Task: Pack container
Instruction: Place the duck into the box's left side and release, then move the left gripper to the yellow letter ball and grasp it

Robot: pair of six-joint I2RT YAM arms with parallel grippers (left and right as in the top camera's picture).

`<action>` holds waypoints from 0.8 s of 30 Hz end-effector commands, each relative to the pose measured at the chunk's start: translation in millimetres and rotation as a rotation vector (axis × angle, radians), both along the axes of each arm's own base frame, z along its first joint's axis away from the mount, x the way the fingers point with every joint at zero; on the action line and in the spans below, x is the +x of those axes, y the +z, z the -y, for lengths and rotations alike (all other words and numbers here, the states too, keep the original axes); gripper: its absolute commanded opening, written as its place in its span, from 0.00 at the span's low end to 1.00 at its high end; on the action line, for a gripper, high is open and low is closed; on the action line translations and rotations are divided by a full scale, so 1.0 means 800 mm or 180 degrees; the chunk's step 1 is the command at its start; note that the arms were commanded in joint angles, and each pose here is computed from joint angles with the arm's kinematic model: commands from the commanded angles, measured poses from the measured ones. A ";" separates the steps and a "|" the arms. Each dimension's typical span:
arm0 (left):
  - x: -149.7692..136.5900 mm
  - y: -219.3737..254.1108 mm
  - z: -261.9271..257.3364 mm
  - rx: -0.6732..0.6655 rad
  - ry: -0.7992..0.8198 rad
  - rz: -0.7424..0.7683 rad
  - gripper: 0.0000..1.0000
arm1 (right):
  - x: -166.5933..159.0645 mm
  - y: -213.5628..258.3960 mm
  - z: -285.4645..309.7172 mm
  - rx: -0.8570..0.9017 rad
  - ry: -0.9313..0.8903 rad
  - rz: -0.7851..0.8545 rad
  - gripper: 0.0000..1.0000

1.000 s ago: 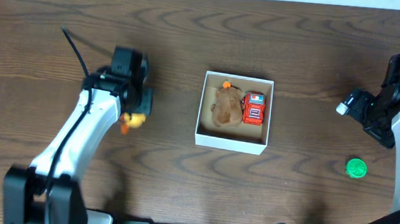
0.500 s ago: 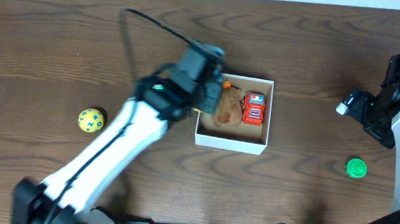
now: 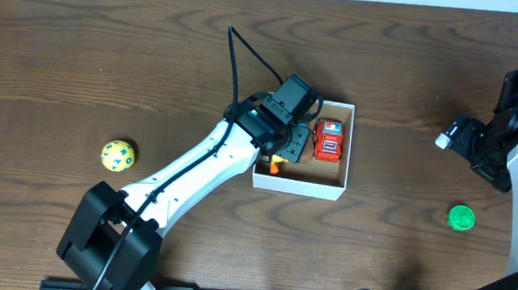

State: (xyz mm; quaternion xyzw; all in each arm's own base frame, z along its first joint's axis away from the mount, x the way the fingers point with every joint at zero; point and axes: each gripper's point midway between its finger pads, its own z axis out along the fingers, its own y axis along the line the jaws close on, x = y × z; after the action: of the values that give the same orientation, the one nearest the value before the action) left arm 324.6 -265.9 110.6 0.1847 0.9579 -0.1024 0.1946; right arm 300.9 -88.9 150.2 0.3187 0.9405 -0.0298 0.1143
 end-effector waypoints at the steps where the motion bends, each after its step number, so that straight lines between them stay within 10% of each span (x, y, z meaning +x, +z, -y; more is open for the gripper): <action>1: 0.009 0.012 -0.010 -0.0035 0.0093 0.0074 0.98 | -0.001 0.000 0.001 0.0002 0.0040 -0.0002 0.99; 12: 0.031 0.126 -0.101 0.0081 0.0640 0.0862 0.98 | -0.001 0.000 0.001 -0.0005 0.0062 -0.0005 0.99; 24: -0.018 0.130 -0.360 0.0261 0.2709 0.0218 0.98 | 0.001 0.000 0.000 -0.0001 0.0088 0.0011 0.99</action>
State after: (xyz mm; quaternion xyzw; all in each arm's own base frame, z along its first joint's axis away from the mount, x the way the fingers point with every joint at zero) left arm 315.3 -9.3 224.7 -0.1396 0.9523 0.0370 0.2688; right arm 301.0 -88.8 149.9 0.3109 0.9430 -0.0305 0.1143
